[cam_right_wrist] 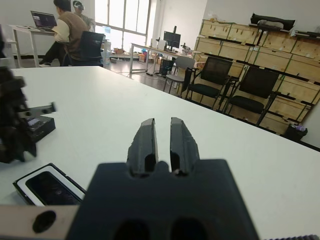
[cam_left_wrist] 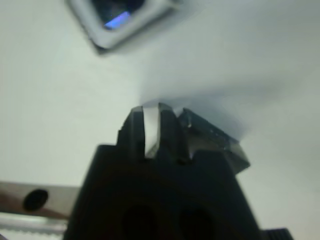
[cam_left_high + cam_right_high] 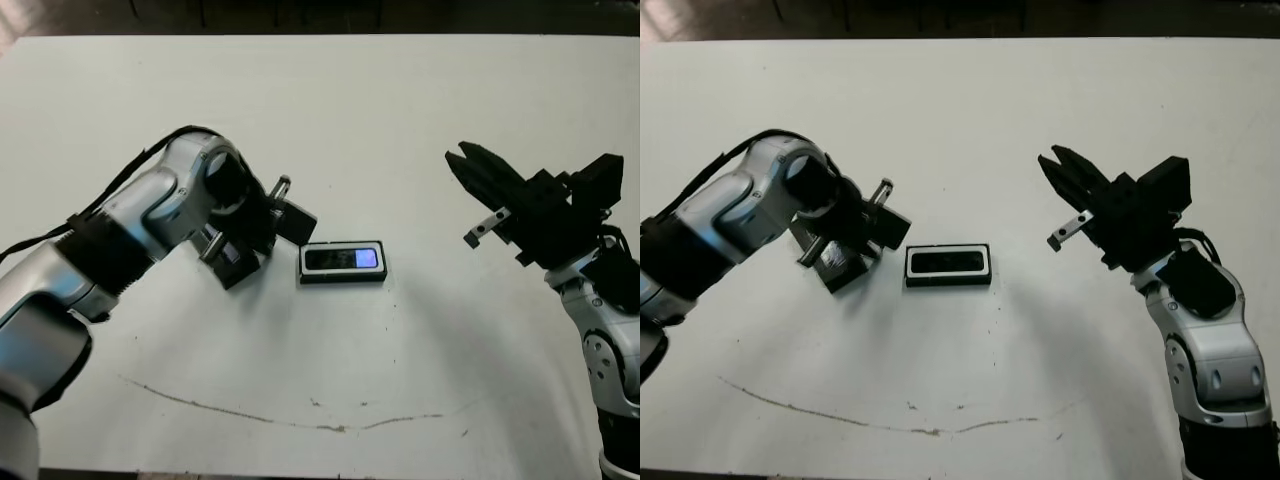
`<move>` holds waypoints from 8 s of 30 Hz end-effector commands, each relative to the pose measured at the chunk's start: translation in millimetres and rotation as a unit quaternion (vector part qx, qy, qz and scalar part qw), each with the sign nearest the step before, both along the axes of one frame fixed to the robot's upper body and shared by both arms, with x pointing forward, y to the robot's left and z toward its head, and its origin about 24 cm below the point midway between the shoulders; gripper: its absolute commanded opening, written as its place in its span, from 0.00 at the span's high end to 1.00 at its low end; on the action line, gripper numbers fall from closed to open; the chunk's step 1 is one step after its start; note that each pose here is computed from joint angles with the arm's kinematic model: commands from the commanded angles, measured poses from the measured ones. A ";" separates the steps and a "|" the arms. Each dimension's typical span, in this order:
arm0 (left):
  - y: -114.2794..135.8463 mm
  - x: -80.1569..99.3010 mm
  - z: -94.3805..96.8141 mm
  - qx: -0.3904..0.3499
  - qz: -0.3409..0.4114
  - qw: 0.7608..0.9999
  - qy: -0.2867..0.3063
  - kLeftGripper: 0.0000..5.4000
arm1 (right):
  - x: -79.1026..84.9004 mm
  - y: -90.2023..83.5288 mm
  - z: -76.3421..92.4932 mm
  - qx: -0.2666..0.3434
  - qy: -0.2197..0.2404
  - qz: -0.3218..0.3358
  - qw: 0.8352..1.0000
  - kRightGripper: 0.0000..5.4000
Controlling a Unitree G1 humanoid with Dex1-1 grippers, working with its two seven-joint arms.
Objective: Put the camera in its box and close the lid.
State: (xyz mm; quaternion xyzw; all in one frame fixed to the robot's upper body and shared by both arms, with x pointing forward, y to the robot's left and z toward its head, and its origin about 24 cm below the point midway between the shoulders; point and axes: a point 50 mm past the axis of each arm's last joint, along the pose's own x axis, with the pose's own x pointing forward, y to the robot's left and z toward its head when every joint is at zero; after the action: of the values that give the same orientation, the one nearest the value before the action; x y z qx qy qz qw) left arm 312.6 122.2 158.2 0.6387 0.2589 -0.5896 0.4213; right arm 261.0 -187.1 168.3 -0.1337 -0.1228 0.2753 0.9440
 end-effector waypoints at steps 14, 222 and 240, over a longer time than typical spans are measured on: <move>50.9 -28.5 -6.0 0.065 0.061 0.994 0.061 1.00 | 1.4 -5.7 -5.3 -0.008 0.027 0.000 1.000 1.00; 7.1 12.8 -13.7 -0.328 0.139 0.931 0.079 0.65 | 18.7 -36.5 -9.7 0.030 0.036 -0.057 0.997 1.00; 2.8 5.9 -39.6 -0.367 0.172 0.904 0.134 0.65 | 17.3 -35.2 -12.5 0.024 0.043 -0.056 0.997 1.00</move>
State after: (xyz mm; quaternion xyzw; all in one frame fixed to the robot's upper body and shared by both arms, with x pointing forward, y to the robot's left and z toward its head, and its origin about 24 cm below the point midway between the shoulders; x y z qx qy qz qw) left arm 321.5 121.3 131.4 0.3071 0.1635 -0.6450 0.6804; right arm 280.3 -220.9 163.3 -0.1042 -0.1025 0.2269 0.9629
